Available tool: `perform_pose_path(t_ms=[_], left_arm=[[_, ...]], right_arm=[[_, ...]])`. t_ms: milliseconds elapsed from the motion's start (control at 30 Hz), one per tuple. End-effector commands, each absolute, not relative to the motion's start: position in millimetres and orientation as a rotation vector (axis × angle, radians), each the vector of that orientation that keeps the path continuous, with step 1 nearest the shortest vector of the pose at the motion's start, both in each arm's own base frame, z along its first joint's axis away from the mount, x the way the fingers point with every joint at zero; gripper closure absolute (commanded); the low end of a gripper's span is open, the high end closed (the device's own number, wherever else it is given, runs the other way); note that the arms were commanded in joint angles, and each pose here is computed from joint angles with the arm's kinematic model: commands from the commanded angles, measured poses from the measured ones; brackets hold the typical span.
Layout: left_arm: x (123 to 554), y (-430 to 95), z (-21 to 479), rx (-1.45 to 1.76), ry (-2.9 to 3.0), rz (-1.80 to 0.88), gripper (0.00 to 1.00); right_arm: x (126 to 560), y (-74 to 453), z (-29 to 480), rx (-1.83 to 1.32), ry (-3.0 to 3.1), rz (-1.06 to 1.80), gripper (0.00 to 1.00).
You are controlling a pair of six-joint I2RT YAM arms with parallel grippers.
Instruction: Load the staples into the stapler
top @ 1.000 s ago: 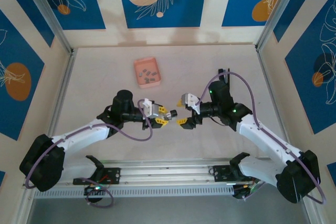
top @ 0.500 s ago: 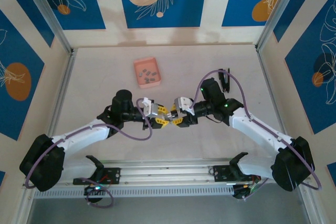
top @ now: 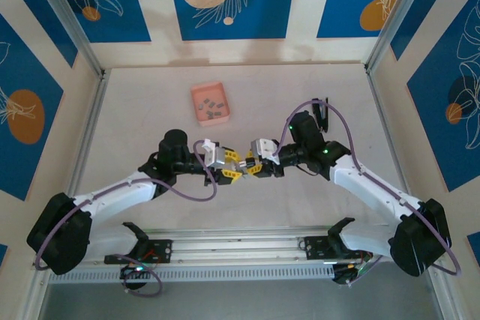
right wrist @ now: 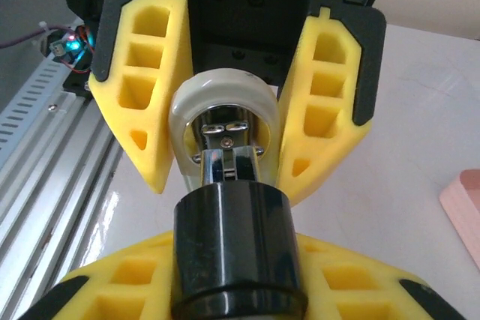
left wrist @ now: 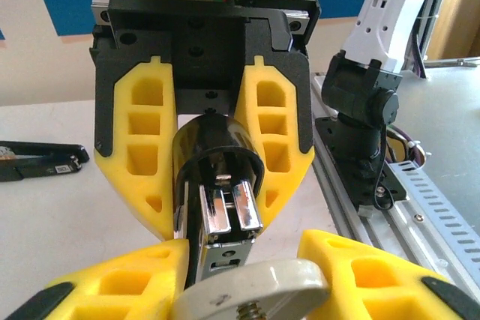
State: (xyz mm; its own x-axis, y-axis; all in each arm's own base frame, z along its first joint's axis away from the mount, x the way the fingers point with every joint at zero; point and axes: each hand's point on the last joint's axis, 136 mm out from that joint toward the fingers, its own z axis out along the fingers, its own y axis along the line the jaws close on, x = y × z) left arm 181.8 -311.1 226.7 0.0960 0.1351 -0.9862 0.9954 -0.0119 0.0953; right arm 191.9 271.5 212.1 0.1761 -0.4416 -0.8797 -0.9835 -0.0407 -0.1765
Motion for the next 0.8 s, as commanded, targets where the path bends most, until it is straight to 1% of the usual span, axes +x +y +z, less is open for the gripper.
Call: perform_pose_path(t_ms=[0, 133, 200, 633, 767], left_arm=[[183, -308, 243, 1.341, 1.164, -0.996, 0.53], [180, -306, 236, 1.374, 1.188, -0.983, 0.43], [179, -306, 234, 1.393, 1.193, -0.978, 0.43], [185, -310, 224, 1.443, 1.256, -0.952, 0.44], [187, -312, 221, 1.447, 1.27, -0.957, 0.44]], right_arm=[[205, 263, 207, -1.57, 1.487, 0.694, 0.89], [205, 264, 201, -1.597, 1.518, 0.628, 0.91], [204, 266, 200, -1.607, 1.517, 0.621, 0.92], [196, 279, 205, -1.663, 1.448, 0.646, 0.93], [195, 281, 209, -1.664, 1.432, 0.652, 0.96]])
